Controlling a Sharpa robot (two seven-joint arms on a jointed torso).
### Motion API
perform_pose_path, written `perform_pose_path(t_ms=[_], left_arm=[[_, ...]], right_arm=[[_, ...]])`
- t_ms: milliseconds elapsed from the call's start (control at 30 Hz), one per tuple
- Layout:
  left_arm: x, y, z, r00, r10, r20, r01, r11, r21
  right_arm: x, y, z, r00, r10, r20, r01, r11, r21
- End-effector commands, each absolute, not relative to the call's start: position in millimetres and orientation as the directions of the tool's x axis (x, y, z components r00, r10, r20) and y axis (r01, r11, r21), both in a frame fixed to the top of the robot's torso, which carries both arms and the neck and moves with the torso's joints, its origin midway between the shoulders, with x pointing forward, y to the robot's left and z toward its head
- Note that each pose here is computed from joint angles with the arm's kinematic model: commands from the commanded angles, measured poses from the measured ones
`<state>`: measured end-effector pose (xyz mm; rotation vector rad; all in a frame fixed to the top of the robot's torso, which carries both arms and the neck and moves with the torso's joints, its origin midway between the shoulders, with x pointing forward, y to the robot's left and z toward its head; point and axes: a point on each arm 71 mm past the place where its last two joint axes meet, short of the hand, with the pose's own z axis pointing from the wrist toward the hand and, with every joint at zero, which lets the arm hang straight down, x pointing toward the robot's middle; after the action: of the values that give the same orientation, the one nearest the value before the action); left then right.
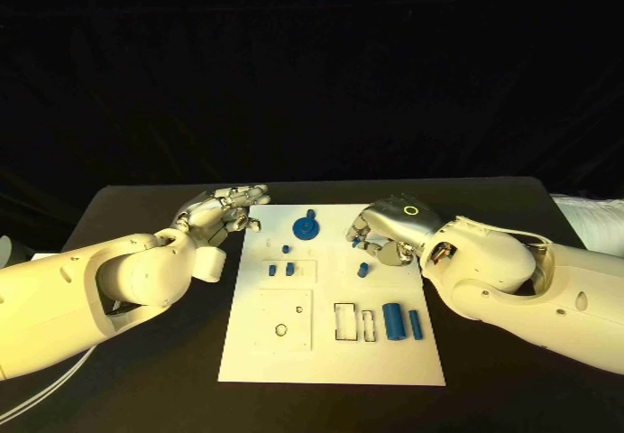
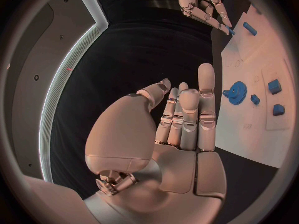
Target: Assemble the parts on the task board
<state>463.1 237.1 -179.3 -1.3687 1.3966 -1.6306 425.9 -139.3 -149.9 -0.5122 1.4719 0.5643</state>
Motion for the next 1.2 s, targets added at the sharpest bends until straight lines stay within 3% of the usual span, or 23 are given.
perform_pose_path(t_ms=[33,333,667,1200], left_arm=[[462.7,234.3,-178.1,-0.318,-0.889,0.329,-0.176,-0.285,-0.942],[461.8,230.1,-177.6,-0.330,-0.883,0.334,-0.178,-0.289,-0.941],[461.1,225.5,-177.3,-0.340,-0.878,0.338,-0.181,-0.292,-0.939],[461.0,225.5,-177.3,-0.341,-0.877,0.339,-0.182,-0.292,-0.939]], right_arm=[[418.4,-125.5,-150.2,0.017,0.063,-0.998,-0.669,0.742,0.036],[403.1,-89.9,-174.6,-0.057,0.071,-0.996,-0.727,0.681,0.091],[390.3,-69.0,-205.6,-0.143,0.063,-0.988,-0.749,0.645,0.150],[386.8,-61.6,-218.2,-0.182,0.032,-0.983,-0.755,0.636,0.160]])
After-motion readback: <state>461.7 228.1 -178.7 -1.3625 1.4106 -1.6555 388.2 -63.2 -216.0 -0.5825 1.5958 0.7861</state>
